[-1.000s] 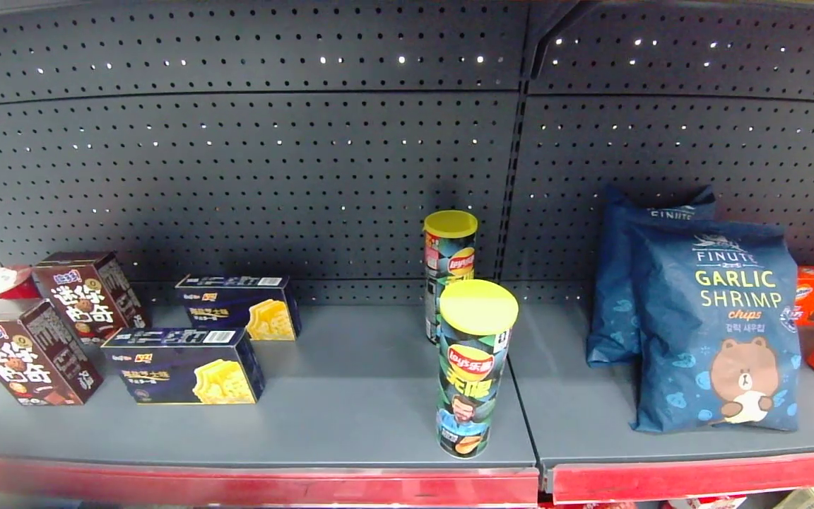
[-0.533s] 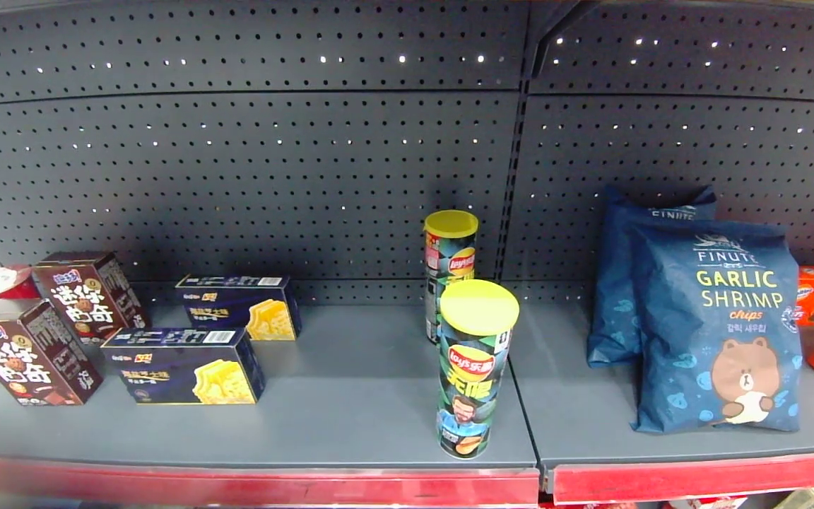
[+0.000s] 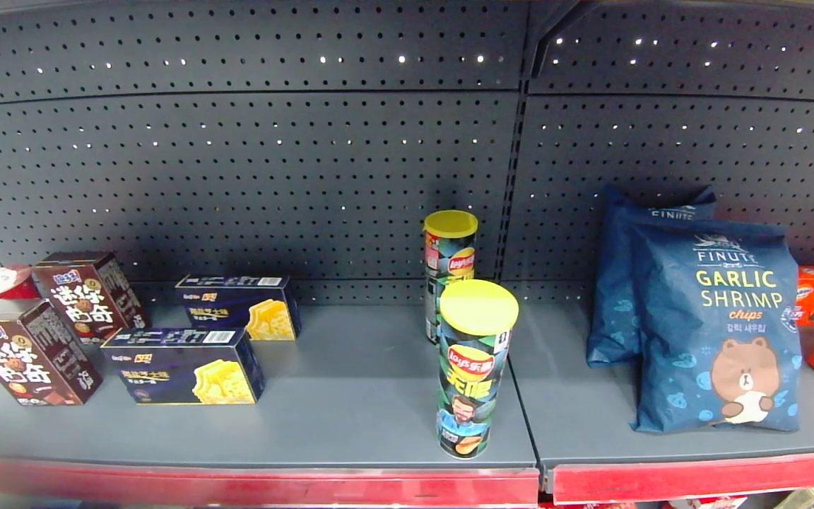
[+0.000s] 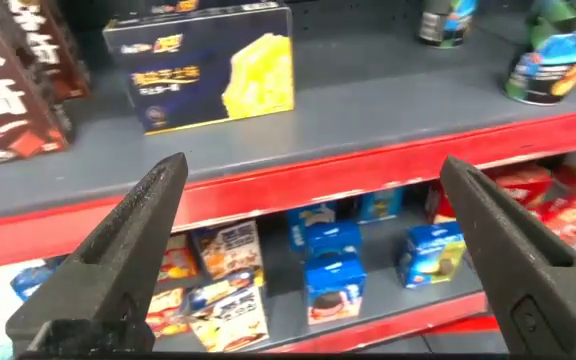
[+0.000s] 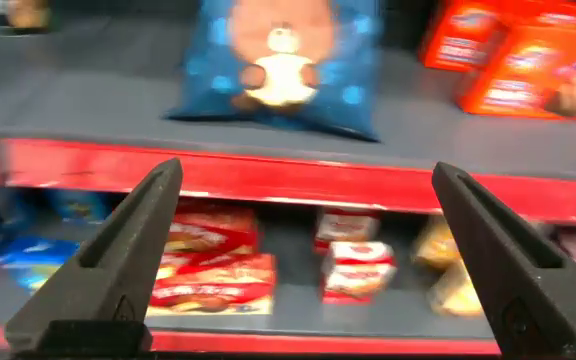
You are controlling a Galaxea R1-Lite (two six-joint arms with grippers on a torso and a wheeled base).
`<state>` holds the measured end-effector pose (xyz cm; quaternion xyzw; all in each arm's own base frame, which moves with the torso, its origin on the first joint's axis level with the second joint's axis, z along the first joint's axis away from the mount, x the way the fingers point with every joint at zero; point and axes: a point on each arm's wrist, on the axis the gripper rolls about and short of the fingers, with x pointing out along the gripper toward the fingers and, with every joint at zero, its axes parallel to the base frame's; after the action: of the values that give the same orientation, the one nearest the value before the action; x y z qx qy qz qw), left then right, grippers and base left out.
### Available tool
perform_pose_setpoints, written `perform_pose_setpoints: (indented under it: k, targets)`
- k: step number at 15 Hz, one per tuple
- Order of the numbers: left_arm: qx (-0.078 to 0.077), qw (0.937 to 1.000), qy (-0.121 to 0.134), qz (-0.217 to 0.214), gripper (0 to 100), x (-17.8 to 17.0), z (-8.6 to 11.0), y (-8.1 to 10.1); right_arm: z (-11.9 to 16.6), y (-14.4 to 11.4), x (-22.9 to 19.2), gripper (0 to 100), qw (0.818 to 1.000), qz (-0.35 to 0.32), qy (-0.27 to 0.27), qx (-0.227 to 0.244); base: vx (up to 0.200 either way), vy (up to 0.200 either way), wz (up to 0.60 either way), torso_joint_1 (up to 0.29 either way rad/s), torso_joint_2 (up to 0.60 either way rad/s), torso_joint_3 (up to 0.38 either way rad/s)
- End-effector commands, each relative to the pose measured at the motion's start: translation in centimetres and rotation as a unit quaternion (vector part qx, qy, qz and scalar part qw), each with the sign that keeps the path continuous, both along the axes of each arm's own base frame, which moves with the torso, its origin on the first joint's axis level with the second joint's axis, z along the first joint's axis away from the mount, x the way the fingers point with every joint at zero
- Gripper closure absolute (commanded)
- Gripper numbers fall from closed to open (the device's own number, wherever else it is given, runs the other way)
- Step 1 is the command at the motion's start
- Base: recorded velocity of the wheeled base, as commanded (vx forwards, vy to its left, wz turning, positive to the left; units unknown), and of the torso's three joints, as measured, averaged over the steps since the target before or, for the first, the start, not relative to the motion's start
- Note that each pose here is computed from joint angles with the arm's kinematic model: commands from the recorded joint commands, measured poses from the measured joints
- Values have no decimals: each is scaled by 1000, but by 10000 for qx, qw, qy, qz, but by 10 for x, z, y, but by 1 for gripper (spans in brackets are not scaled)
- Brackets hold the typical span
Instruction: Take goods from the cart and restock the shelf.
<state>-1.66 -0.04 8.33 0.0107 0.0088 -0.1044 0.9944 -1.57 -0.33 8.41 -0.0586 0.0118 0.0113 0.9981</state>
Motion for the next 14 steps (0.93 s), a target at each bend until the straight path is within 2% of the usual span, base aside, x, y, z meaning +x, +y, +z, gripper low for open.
perform_pose_setpoints:
  k: [1,8,11,14]
  targets:
    - [-9,9998,26,178,0,1,0,1,0,1,0,0,9999,155,20,-28,0,0,0,0,0,0]
    - [-30,9996,22,286,0,1,0,1,0,1,0,0,9998,191,32,72,0,0,0,0,0,0]
    - [-135,9995,49,273,0,1,0,1,0,1,0,0,9998,193,22,4,0,0,0,0,0,0]
    - [-331,9991,87,247,0,1,0,1,0,1,0,0,9998,168,24,64,0,0,0,0,0,0]
